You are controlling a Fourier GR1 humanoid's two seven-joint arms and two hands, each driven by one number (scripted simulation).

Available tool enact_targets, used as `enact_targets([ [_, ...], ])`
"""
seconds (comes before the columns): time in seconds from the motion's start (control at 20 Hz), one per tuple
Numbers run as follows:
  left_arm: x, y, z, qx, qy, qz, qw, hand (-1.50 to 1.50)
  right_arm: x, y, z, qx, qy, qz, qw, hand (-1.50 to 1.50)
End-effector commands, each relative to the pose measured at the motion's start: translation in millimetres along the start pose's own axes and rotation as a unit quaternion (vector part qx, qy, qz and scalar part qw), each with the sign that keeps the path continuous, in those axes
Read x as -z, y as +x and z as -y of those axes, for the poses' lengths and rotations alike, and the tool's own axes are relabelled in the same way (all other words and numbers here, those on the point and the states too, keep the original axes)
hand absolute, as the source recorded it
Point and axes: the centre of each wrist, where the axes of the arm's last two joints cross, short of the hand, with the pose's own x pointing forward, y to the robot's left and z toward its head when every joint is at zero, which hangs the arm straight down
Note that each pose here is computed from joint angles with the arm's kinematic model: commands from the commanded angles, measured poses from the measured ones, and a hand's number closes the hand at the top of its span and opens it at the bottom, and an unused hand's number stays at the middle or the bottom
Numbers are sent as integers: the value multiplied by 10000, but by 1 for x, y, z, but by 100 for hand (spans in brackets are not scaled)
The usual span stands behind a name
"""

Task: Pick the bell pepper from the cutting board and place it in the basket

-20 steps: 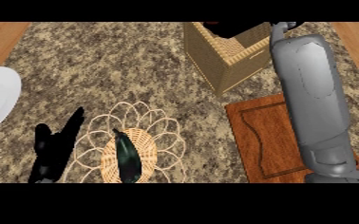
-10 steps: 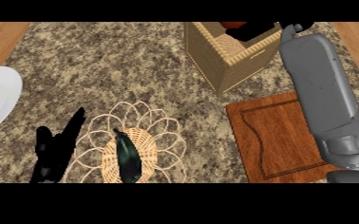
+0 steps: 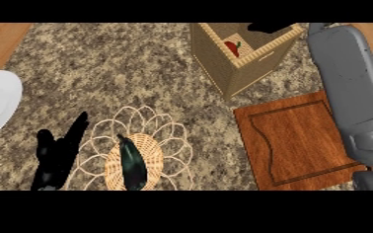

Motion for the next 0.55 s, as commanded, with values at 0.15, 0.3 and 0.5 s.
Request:
enact_targets([
  [0.15, -3, -21, 8, -137, -88, -590, 9981, 0, 3, -26, 51, 705, -533, -341, 9955, -150],
  [0.3, 2, -28, -2, -147, -189, -613, 9978, 0, 9, -23, 89, 690, -784, -518, 9932, -150],
  [0.5, -6, -35, -2, -127, -78, -662, 9977, 0, -15, -64, 123, 715, -834, -711, 9914, -150],
])
